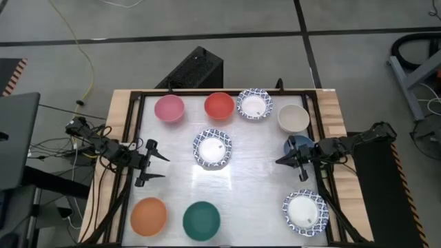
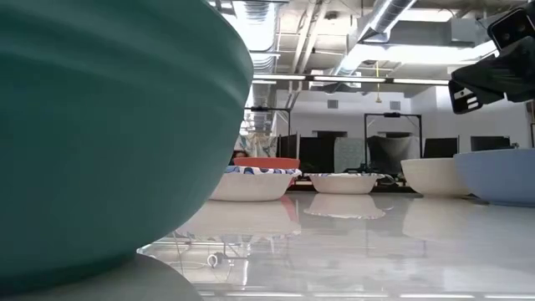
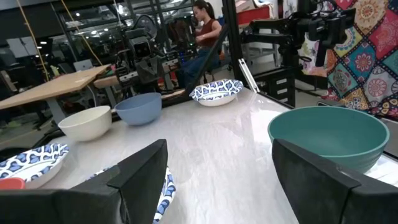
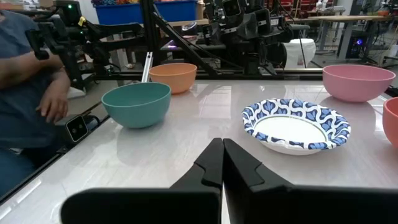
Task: Nest bowls inside each other
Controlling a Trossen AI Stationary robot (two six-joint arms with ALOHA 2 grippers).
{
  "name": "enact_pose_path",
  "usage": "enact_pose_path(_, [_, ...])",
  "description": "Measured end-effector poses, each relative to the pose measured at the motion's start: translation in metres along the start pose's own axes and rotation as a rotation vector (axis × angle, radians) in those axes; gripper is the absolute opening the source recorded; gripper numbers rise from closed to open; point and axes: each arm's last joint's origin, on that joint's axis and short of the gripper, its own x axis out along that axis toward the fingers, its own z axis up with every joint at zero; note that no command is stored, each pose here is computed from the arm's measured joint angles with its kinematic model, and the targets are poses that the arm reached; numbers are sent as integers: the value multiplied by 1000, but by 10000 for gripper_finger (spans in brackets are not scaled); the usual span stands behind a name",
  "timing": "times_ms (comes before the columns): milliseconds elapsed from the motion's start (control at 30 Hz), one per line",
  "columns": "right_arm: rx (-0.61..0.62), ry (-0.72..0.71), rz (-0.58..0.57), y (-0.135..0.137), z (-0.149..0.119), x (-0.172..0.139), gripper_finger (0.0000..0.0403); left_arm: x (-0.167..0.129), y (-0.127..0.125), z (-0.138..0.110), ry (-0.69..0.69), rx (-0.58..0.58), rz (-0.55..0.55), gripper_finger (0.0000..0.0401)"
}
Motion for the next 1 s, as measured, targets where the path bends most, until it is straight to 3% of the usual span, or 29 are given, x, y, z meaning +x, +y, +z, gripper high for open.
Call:
enact_pose_path(800, [0,0,-1,0,0,0,22,0,0,0,1,14,4,279])
enact_pose_path(1000, [0,0,0,0,0,0,22,0,0,0,0,-131,0,279])
